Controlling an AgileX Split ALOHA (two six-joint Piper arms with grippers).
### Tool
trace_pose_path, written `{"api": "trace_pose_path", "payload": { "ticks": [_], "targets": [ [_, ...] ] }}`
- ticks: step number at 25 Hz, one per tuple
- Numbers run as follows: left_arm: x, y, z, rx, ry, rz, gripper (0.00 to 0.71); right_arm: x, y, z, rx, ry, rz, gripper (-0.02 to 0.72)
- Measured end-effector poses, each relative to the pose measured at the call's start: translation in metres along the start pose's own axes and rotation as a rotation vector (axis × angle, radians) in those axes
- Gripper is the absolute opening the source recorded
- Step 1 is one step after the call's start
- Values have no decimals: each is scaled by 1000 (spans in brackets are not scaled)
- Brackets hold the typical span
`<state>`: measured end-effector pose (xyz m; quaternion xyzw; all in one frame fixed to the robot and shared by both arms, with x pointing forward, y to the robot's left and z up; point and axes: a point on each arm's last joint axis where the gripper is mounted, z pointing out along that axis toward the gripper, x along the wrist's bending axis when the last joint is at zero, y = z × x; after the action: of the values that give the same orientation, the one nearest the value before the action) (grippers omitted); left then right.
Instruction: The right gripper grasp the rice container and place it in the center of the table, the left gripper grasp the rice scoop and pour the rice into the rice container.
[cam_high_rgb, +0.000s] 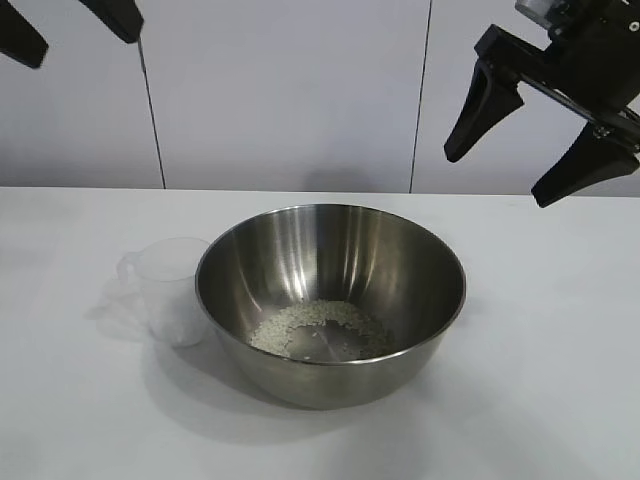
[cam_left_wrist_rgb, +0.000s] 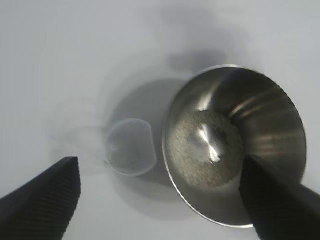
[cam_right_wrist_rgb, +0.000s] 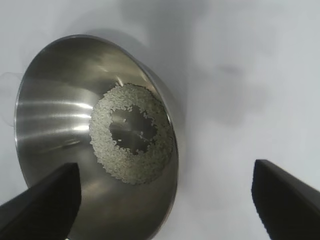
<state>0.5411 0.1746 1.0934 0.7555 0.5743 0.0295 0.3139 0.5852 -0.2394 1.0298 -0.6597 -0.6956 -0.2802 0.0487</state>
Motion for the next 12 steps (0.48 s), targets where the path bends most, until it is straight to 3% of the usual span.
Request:
{"api": "trace_pose_path", "payload": {
  "ticks": [7,12],
  "targets": [
    [10,-2,47,119,-30,-78,657,3,1,0,-12,31,12,642],
    [12,-1,54,125,-30,-98,657,3,1,0,-15,32,8,642]
  ]
}}
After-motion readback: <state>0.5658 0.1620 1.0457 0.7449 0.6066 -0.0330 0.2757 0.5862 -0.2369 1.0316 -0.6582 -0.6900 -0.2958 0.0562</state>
